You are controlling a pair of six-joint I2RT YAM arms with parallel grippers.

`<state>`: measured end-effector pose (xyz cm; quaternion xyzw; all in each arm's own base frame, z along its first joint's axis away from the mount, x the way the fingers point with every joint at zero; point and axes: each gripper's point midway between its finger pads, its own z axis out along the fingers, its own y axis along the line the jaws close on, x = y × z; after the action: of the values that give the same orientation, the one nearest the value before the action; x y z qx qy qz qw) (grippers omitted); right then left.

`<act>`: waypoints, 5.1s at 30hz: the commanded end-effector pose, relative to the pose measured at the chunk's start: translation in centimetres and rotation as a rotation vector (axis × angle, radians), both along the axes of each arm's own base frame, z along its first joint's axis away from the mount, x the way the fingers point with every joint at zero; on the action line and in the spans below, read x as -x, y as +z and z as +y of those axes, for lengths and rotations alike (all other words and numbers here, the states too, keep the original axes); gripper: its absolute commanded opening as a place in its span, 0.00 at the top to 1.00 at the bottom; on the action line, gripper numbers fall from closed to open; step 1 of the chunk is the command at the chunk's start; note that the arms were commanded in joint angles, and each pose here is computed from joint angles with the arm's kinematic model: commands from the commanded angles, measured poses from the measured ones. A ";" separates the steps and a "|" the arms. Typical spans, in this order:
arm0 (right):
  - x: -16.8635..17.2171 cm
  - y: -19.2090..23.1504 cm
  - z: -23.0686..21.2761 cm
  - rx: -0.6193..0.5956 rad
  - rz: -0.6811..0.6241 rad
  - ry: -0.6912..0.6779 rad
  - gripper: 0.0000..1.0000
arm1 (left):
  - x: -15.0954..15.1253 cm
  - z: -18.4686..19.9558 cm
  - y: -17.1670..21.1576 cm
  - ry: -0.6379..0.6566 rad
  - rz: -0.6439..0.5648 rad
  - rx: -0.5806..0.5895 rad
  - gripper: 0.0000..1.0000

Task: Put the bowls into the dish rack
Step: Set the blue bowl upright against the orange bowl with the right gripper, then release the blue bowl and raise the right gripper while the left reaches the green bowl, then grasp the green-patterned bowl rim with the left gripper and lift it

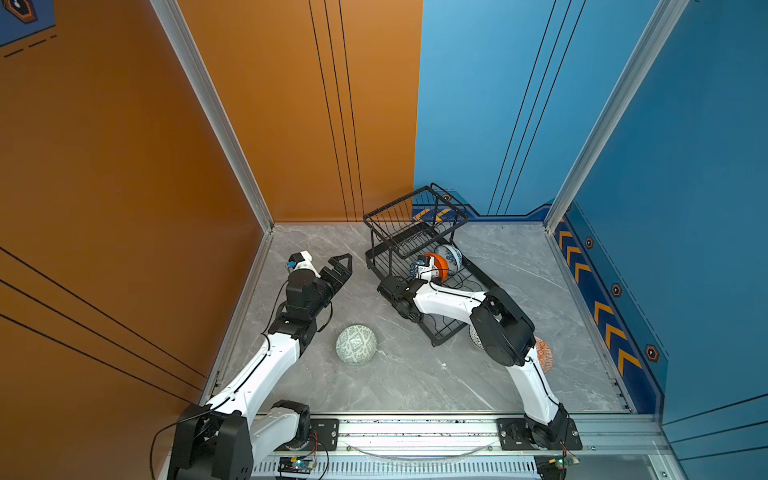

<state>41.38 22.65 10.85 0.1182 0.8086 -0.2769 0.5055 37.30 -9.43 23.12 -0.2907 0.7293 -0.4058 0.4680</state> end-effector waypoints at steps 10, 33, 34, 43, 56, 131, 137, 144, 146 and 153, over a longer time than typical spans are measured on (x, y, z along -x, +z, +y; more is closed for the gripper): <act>-0.1 0.6 -0.4 0.073 -0.054 -0.027 0.99 | 0.4 -1.1 -1.5 -0.063 0.031 0.081 0.02; -0.4 -1.5 1.3 0.066 0.028 0.008 0.97 | 0.2 -1.1 -1.3 -0.069 0.025 0.071 0.02; -0.4 -1.5 1.4 0.059 0.032 0.010 0.97 | 0.2 -1.1 -1.4 -0.068 0.026 0.072 0.02; -0.3 -1.9 2.1 0.031 0.079 0.031 0.91 | 0.2 -1.0 -1.0 -0.068 0.017 0.073 0.02; 0.0 -0.7 2.2 -0.011 0.080 0.040 0.79 | 0.5 -1.1 -0.7 -0.069 0.005 0.070 0.02; 6.5 8.8 -2.7 -0.639 0.122 0.672 0.00 | 14.8 1.2 -15.7 -0.209 0.655 -0.428 0.45; 6.6 8.9 -2.8 -0.647 0.117 0.671 0.00 | 15.4 0.9 -17.0 -0.248 0.698 -0.443 0.56; 6.4 8.9 -2.6 -0.658 0.121 0.672 0.00 | 15.2 0.8 -17.0 -0.262 0.693 -0.454 0.71; 6.4 8.6 -2.5 -0.664 0.127 0.670 0.00 | 14.9 0.6 -16.9 -0.269 0.681 -0.452 0.81; 6.3 8.6 -2.8 -0.683 0.117 0.651 0.00 | 14.1 -0.2 -17.2 -0.287 0.669 -0.428 0.90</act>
<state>34.82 19.83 18.92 -0.0090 0.8814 0.1566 0.4455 23.03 -9.21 6.39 -0.2015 0.9424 -0.1796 0.1973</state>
